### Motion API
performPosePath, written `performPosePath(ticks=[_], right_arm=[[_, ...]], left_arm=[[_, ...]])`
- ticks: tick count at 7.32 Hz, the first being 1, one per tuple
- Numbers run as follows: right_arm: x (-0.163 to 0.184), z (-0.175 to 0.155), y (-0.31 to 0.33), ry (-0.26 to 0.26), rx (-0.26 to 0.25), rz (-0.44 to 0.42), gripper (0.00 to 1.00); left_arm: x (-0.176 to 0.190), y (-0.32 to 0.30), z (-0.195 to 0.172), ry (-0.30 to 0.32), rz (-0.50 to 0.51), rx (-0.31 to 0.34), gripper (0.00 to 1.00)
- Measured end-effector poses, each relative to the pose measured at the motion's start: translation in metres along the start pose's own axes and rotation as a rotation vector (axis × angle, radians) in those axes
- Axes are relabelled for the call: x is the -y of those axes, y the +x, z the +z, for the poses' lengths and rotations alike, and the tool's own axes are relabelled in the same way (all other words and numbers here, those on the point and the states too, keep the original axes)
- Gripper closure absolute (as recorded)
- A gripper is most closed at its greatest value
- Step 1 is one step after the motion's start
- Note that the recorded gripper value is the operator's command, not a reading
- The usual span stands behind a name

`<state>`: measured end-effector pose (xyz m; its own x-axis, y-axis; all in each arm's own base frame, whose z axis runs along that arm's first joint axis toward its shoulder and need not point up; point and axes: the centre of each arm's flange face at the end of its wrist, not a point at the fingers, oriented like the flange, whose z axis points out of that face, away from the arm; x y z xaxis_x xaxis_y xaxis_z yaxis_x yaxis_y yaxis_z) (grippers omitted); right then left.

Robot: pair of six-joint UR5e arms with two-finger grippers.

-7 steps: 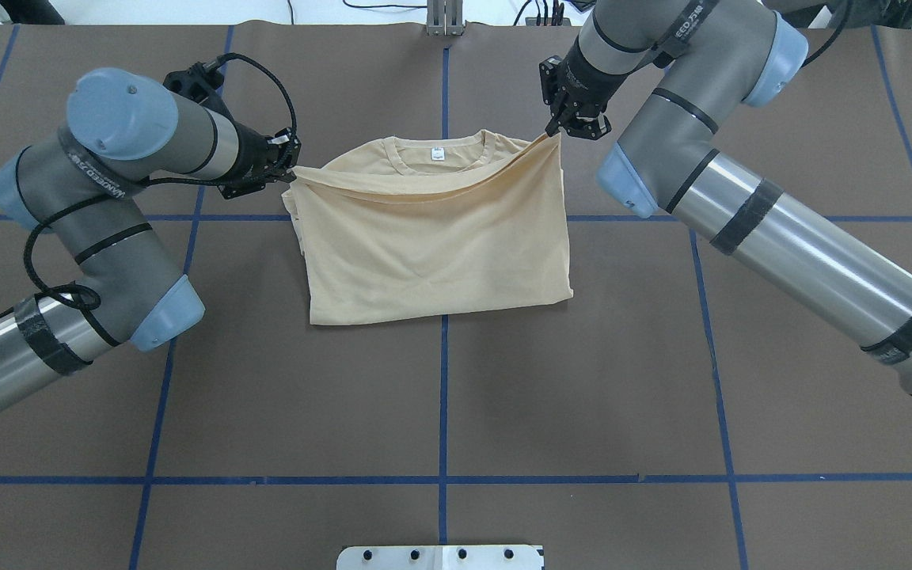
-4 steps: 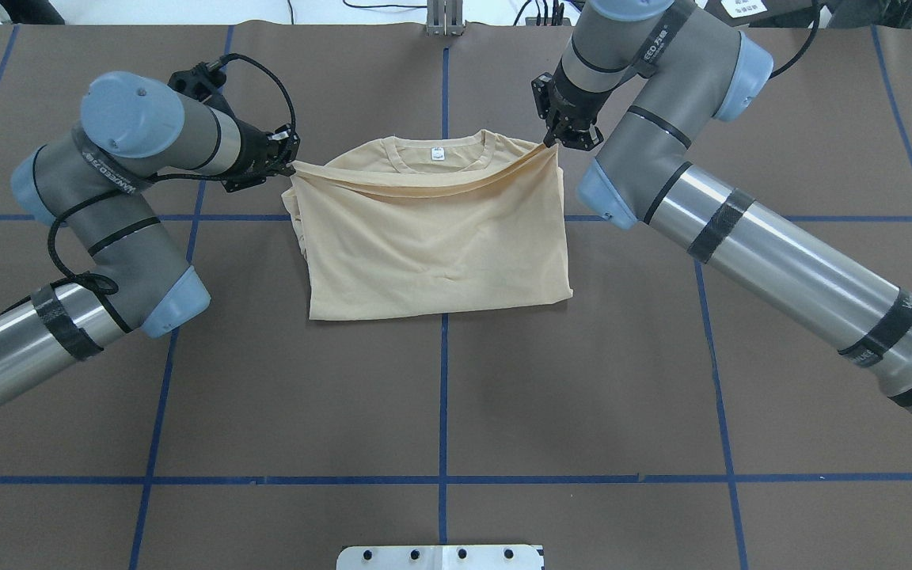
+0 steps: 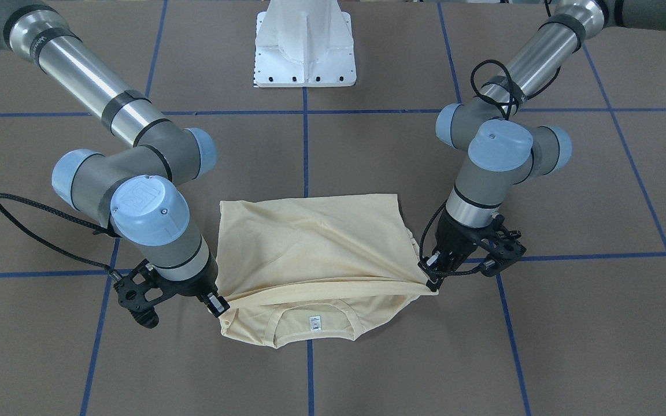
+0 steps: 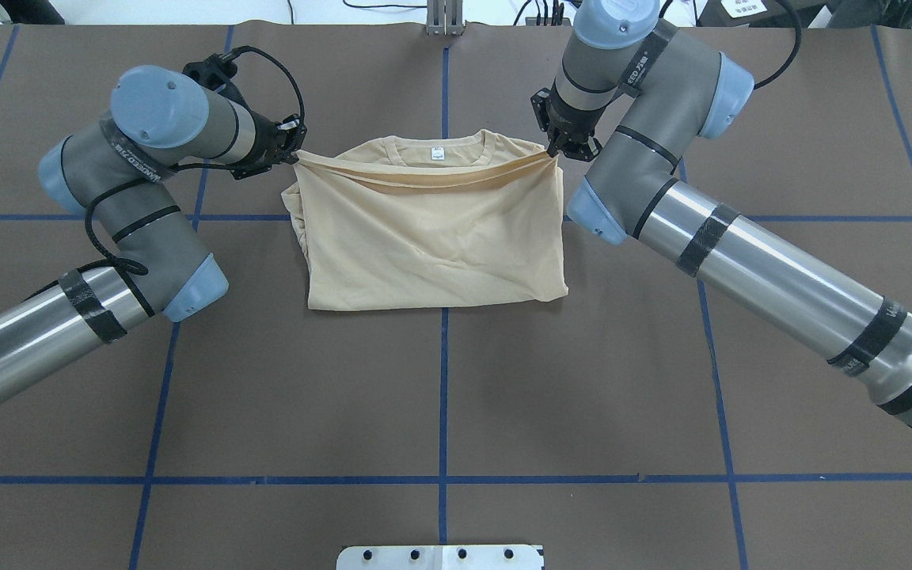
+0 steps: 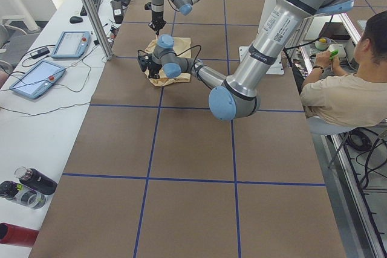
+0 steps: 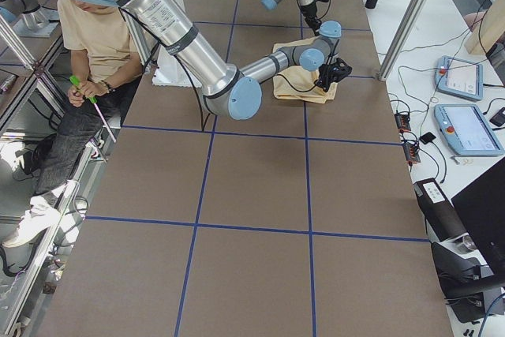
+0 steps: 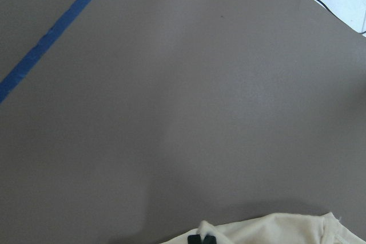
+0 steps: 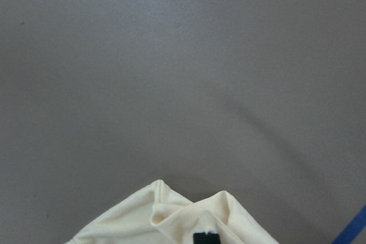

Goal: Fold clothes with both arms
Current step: 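Lower the hem onto the collar edge and open both grippers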

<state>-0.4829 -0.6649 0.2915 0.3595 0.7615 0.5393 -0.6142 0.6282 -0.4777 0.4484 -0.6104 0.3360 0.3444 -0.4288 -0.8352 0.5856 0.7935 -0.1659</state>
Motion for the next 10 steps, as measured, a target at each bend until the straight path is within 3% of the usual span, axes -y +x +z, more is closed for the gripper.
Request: performPosePath(ticks=[3,5,6,7,10], right_arm=[[-0.002,0.011,0.001,0.01,0.015,-0.014,1.0],[-0.005,0.013,0.001,0.008,0.02,-0.021,1.0],[-0.007,0.015,0.001,0.006,0.02,-0.024,0.99],[-0.01,0.012,-0.002,0.004,0.025,-0.027,0.5],[-0.018,0.004,-0.01,-0.002,0.04,-0.039,0.37]], left_arm=[[0.002,-0.003,0.005,0.007,-0.001,0.011,1.0],[0.002,-0.004,0.006,0.007,-0.001,0.008,0.9],[0.002,-0.003,0.005,0.007,-0.001,0.005,0.67],[0.002,-0.003,0.006,0.007,-0.002,0.005,0.45],[0.004,-0.004,0.006,0.008,-0.002,-0.002,0.42]])
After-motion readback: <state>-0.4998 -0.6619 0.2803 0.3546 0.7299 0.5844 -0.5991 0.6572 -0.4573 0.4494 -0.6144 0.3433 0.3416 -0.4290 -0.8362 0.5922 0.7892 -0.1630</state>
